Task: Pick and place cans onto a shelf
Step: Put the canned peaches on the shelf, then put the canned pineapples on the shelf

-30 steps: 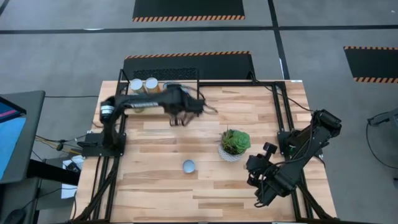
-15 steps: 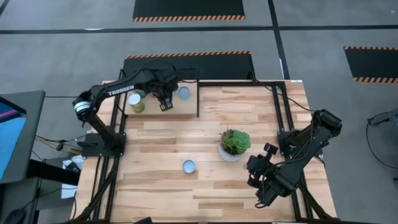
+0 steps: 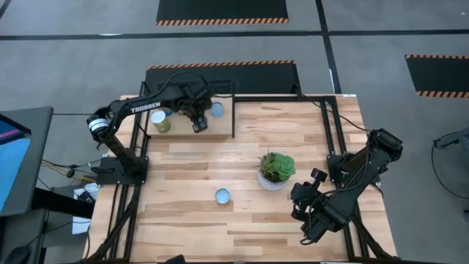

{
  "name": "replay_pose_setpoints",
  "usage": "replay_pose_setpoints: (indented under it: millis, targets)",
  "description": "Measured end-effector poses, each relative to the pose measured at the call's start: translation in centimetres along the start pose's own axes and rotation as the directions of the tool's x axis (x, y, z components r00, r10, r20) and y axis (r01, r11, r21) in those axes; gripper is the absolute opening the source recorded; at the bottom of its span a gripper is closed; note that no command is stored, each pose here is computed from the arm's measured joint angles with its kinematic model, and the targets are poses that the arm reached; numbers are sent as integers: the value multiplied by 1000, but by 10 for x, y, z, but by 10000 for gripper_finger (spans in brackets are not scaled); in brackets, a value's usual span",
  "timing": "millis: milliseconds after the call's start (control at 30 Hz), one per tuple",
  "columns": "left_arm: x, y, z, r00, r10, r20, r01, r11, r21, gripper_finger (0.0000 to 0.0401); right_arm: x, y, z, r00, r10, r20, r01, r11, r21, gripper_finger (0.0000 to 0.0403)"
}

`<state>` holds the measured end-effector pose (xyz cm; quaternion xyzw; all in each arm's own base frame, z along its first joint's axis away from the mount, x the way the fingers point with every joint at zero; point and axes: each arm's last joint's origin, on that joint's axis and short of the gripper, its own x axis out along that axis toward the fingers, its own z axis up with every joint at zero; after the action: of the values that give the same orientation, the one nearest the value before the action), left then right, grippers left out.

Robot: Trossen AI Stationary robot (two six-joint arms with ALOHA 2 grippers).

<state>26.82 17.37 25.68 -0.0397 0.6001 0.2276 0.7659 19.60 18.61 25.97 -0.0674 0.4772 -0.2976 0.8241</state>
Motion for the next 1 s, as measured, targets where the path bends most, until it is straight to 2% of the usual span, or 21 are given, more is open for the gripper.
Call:
replay_pose_setpoints:
  millis: [400,533,733,1000]
  targets:
    - [8,-3,-3,1000,3,6,-3,1000,-21,0,-2,1,-2,1000,5,4,-5,1000,-6,28]
    - [8,-3,-4,1000,6,-12,-6,1000,-20,13,-1,1,-2,1000,6,4,-6,1000,-5,28]
    - [8,-1,-4,996,86,-23,-86,996,-34,40,-1,1,-1,1000,8,5,-8,1000,-2,28]
    - [8,1,-5,992,123,-29,-125,991,-39,45,-1,1,-1,1000,11,5,-11,1000,0,28]
